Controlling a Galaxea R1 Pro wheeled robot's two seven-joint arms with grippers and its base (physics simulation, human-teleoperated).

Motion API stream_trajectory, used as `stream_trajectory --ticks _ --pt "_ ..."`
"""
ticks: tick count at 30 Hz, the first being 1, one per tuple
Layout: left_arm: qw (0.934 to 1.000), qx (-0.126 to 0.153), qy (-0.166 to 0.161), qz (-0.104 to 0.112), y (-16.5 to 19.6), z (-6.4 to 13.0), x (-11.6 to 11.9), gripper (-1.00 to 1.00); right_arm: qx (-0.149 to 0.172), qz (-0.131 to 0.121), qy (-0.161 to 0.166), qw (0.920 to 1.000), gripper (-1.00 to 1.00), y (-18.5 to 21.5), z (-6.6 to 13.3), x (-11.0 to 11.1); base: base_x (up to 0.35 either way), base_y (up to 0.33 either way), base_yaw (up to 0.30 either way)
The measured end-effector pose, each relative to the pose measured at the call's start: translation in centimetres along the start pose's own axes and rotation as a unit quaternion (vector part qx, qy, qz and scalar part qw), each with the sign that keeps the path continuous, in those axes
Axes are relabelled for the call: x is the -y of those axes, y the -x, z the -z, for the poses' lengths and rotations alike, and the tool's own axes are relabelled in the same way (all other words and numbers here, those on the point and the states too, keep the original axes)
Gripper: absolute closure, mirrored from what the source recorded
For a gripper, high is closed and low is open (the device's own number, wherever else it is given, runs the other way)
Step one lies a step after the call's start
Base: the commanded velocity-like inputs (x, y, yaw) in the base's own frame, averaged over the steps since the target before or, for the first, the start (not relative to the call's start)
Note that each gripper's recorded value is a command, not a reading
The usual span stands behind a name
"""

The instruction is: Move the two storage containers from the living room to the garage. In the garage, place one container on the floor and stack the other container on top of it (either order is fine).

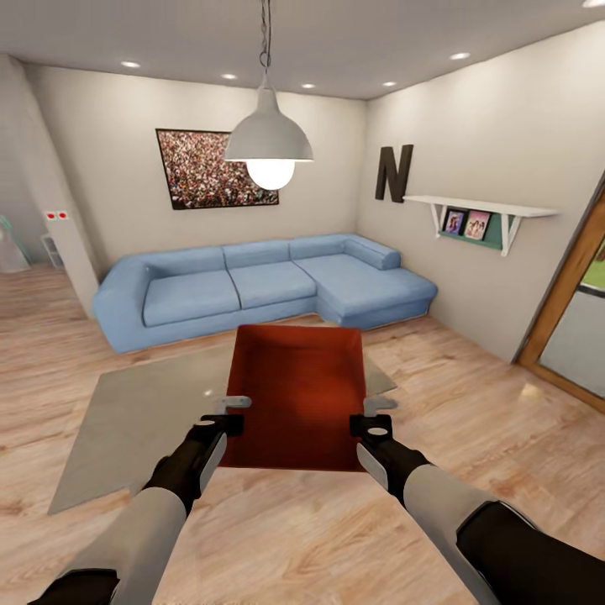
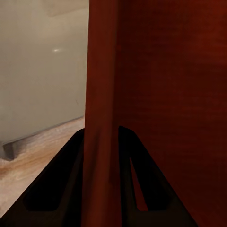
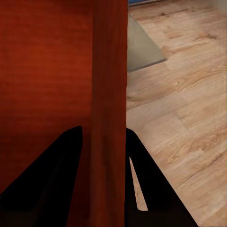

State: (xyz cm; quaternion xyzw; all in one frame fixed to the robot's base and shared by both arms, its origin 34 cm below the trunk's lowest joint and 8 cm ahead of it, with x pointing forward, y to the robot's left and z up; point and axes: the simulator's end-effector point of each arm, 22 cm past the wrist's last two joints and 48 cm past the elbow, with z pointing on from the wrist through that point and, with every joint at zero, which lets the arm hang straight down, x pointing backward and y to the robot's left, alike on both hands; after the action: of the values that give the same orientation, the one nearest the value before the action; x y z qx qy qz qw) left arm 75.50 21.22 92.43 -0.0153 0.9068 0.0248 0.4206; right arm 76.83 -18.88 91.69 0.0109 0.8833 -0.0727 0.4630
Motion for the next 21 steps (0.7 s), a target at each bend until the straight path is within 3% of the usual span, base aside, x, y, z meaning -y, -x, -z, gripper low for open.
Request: stream_trajectory --ticks 21 --pt "1.0000 0.006 0.000 0.000 0.64 0.43 -0.02 1.00 0.006 -0.001 0.000 1.0000 1.00 0.70 0.36 0.09 0.000 0.000 0.290"
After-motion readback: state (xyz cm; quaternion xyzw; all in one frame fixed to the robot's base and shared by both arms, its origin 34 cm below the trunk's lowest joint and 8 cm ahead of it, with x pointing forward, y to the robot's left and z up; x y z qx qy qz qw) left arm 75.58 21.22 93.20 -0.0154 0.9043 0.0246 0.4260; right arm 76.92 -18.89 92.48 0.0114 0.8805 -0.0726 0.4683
